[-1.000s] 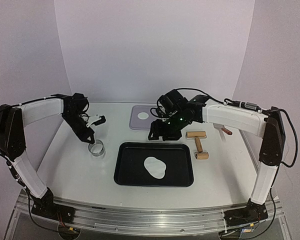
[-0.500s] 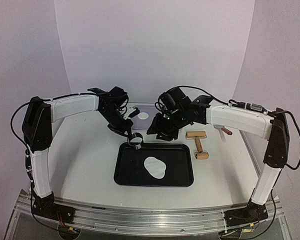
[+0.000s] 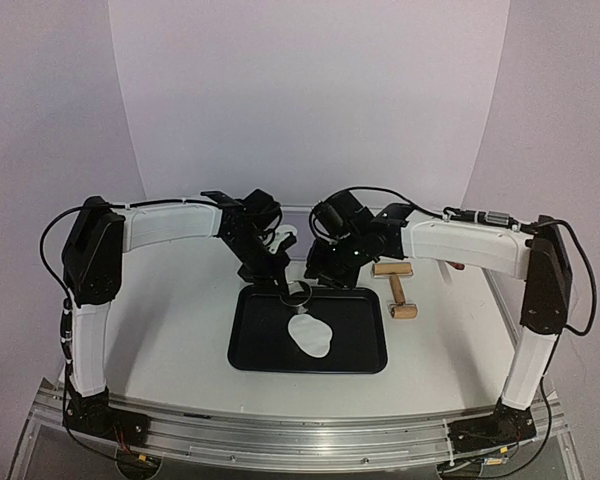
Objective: Roll out the dumpling wrappers from the dough
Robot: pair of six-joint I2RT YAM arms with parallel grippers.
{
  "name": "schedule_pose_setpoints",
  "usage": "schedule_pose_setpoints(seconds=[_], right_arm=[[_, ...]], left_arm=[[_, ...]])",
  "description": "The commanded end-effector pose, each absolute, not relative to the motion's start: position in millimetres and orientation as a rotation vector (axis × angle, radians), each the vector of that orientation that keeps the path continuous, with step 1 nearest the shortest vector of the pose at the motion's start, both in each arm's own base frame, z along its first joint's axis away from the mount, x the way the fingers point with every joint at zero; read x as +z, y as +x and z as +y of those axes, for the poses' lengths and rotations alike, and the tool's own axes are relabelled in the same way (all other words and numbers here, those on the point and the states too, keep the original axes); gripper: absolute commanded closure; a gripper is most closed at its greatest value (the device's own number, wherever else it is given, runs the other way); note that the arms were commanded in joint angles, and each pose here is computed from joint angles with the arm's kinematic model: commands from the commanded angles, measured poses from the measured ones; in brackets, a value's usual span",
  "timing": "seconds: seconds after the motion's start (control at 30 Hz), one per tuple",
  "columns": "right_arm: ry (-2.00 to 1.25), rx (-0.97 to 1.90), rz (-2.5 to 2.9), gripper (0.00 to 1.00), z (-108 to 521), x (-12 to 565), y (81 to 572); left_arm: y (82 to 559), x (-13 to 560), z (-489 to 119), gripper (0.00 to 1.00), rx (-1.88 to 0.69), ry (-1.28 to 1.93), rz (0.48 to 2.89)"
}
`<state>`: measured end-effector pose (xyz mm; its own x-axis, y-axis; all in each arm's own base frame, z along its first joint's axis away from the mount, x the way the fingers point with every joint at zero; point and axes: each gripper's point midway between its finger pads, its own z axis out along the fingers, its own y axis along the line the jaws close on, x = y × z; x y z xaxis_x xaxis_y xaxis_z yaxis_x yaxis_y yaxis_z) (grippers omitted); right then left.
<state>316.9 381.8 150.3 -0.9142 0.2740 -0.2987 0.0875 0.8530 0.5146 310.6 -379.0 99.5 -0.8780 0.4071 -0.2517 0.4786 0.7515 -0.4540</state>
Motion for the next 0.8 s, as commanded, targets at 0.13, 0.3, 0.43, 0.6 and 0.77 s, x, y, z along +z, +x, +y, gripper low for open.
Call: schedule_pose_setpoints(seconds=[0.13, 0.3, 0.43, 0.6, 0.77], right_arm=[[0.235, 0.560, 2.723, 0.73, 376, 114, 315], [0.238, 0.525, 2.744, 0.82, 374, 102, 310], [0.261, 0.491, 2.748, 0.98, 368, 95, 309], [0.273, 0.445, 2.741, 1.00, 357, 94, 305], [0.309, 0.393, 2.803, 1.00, 342, 72, 283]], left_arm=[[315, 119, -399, 1.00, -0.857, 0.705, 2.750], [317, 121, -403, 1.00, -0.866, 0.708, 2.742], [316, 122, -404, 1.00, -0.882, 0.712, 2.743], [308, 116, -409, 1.00, -0.894, 0.737, 2.742], [278, 105, -429, 1.00, -0.986, 0.836, 2.738]])
